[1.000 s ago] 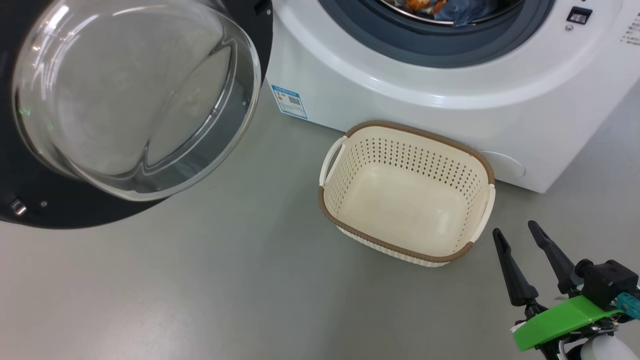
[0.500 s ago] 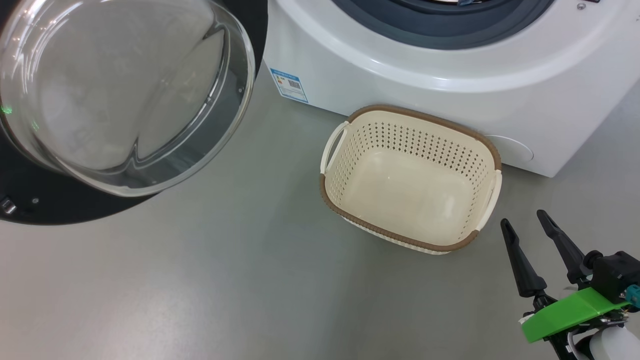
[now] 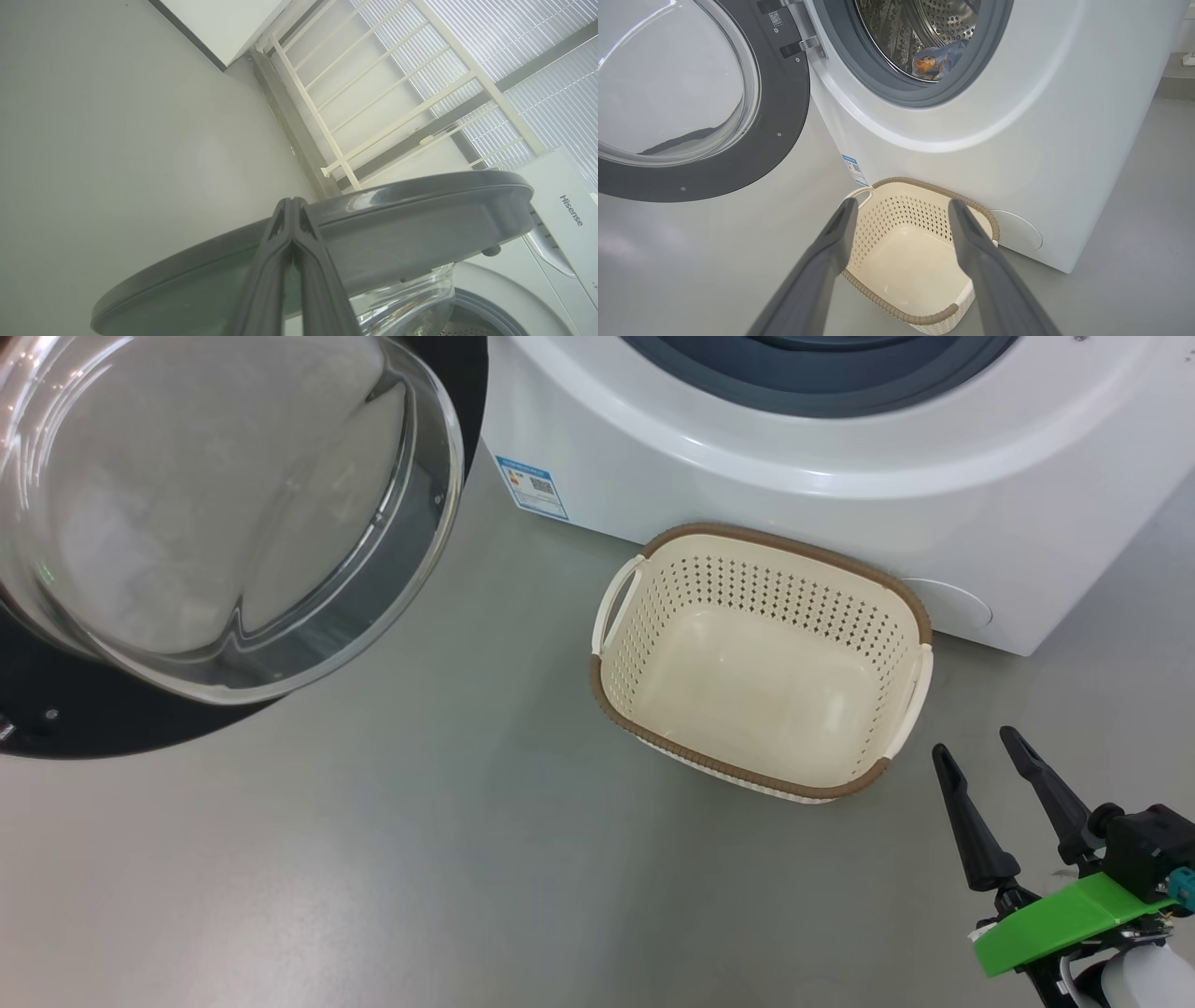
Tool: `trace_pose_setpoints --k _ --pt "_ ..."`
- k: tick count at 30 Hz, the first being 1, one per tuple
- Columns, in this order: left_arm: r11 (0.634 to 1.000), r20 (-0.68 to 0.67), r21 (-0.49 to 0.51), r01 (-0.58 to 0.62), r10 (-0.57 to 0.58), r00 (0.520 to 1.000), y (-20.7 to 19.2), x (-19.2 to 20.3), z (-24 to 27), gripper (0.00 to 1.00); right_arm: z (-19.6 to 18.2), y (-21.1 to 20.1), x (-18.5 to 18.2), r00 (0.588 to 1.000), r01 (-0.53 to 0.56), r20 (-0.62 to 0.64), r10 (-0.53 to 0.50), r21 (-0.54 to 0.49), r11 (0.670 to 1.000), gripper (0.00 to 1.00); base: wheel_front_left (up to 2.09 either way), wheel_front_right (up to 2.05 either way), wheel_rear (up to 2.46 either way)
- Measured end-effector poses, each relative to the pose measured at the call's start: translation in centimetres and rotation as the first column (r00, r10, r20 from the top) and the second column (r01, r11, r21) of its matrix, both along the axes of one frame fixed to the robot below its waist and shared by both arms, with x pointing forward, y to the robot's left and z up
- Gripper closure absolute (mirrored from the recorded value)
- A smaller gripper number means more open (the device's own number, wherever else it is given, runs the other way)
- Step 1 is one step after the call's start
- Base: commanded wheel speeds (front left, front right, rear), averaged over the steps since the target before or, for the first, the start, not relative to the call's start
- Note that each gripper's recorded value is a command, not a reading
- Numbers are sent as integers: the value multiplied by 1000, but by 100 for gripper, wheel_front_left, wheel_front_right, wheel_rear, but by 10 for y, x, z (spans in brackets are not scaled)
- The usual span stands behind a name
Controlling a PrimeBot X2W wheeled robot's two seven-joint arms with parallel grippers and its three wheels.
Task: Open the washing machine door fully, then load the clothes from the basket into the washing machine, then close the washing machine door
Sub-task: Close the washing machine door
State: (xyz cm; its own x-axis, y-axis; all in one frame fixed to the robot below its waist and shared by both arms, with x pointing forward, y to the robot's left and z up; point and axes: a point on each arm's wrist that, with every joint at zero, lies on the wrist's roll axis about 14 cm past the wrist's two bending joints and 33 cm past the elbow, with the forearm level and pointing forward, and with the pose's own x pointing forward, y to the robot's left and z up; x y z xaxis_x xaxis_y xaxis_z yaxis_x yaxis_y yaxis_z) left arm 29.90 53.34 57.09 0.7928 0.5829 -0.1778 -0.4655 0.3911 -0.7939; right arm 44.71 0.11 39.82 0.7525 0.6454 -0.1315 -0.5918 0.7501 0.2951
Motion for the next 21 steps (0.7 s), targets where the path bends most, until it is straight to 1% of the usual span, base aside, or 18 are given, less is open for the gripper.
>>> trace_pose_setpoints --k 21 --pt "1000 -17 29 12 -11 1000 -1 8 -1 100 3 -11 0 1000 23 8 -22 -10 1000 0 0 0 0"
